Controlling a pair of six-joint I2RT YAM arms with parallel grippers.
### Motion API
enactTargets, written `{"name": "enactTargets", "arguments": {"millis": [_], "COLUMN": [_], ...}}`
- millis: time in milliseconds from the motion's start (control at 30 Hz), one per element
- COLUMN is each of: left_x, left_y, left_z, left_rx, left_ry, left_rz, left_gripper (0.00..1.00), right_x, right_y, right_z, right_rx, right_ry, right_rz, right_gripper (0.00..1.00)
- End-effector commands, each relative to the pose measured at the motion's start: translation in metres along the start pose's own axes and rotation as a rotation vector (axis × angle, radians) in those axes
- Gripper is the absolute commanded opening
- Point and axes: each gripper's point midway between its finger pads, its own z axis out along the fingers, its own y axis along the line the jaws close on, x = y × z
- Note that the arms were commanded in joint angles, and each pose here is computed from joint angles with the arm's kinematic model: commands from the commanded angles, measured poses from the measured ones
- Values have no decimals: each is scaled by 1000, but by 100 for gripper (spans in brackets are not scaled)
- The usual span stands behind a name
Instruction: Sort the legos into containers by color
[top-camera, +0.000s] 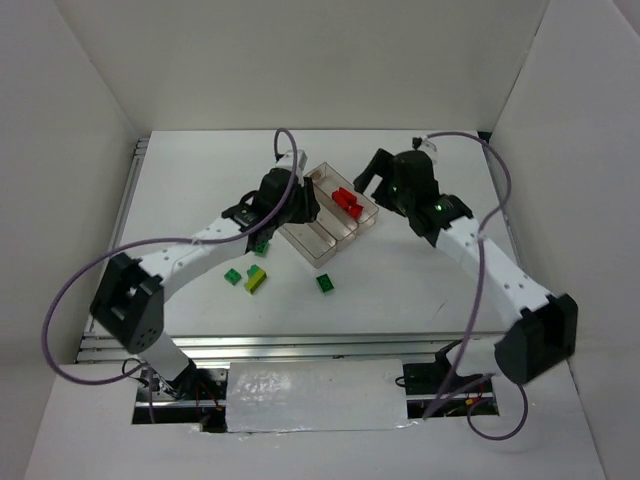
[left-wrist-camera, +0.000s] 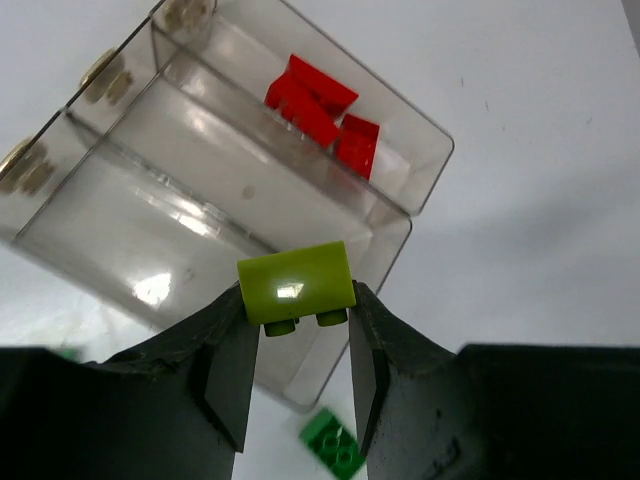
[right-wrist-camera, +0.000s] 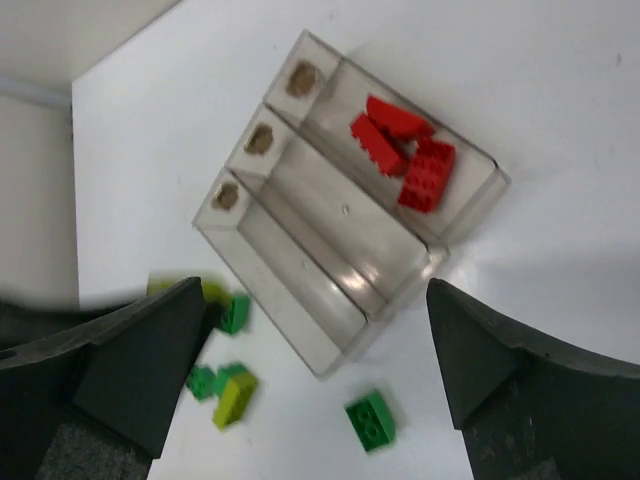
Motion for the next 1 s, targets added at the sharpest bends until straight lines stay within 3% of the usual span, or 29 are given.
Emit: {"name": "enactTargets", "arguments": {"millis": [0, 133, 233, 300, 400, 433, 467, 600, 767, 967], "left_x": [-16, -9, -2, 4, 6, 6, 4, -19, -60, -46], "left_y": [-1, 16, 23, 25, 26, 26, 27, 24, 23, 71], "left_z": [43, 89, 111, 123, 132, 132, 130, 101, 23, -65], "left_rx": [25, -40, -62, -57, -61, -62, -67, -57, -67, -281], "left_ry": [1, 66, 94, 102, 107, 110, 106, 32, -98, -90], "left_rz": [-8, -35, -49, -56, -60, -62, -64, -75, -81, -111], "left_gripper": [20, 28, 43, 65, 84, 96, 99, 100, 100, 99], "right_x": [24, 45, 55, 57, 59, 61, 63, 82, 127, 196], "right_y": [-9, -23, -32, -35, -37, -39, -39, -30, -18, 6], "right_z": [-26, -48, -58, -63, -67, -67, -67, -66, -50, -47], "right_rx": [-101, -145, -151, -160, -167, -162, -170, -256, -241, -183], "right_ry": [26, 58, 74, 71, 74, 80, 86, 149, 257, 323], "right_rz": [-29, -32, -45, -54, -62, -69, -79, -135, -291, -582], "right_gripper": [100, 100, 100, 100, 100, 100, 100, 100, 100, 100]}}
